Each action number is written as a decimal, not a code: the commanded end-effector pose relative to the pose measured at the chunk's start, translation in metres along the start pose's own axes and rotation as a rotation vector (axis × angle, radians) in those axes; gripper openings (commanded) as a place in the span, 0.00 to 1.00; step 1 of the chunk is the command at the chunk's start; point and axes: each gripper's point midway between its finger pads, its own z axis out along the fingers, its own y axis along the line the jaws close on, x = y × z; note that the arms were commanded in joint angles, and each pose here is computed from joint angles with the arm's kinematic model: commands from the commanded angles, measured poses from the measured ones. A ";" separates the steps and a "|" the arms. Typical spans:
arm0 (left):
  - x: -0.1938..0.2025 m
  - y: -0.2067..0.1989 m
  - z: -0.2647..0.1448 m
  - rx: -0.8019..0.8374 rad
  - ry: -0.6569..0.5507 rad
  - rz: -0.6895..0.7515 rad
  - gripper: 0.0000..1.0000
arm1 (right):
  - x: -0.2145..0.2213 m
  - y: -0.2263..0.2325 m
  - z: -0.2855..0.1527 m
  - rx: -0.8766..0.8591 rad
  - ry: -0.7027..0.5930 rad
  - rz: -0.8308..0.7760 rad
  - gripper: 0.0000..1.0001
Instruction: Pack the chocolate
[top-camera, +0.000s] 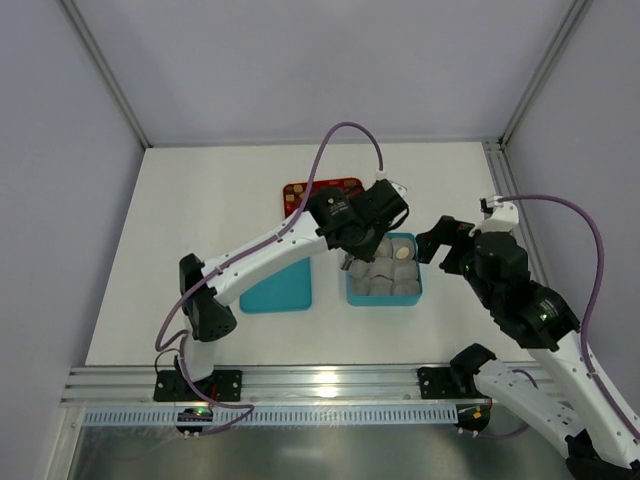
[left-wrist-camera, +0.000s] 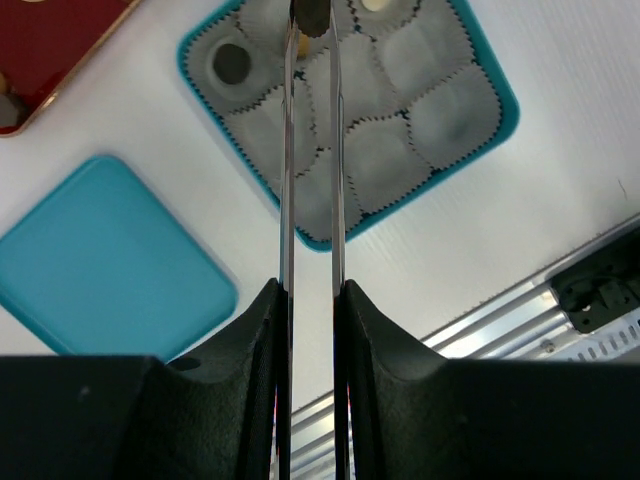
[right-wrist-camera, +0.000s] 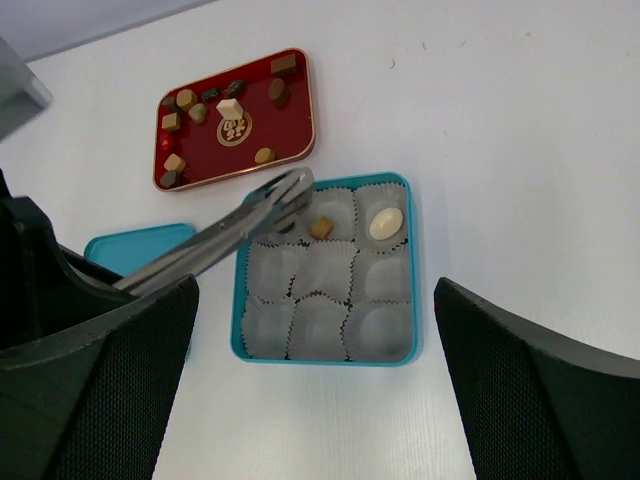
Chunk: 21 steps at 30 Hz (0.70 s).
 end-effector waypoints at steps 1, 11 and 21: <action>-0.007 -0.029 -0.017 0.086 -0.066 -0.031 0.17 | -0.023 -0.007 -0.018 0.029 -0.069 0.013 1.00; 0.021 -0.079 0.008 0.150 0.001 0.025 0.17 | -0.021 -0.015 -0.024 0.047 -0.069 0.018 1.00; 0.040 -0.092 0.033 0.156 0.057 0.036 0.22 | -0.019 -0.013 -0.021 0.043 -0.057 0.005 1.00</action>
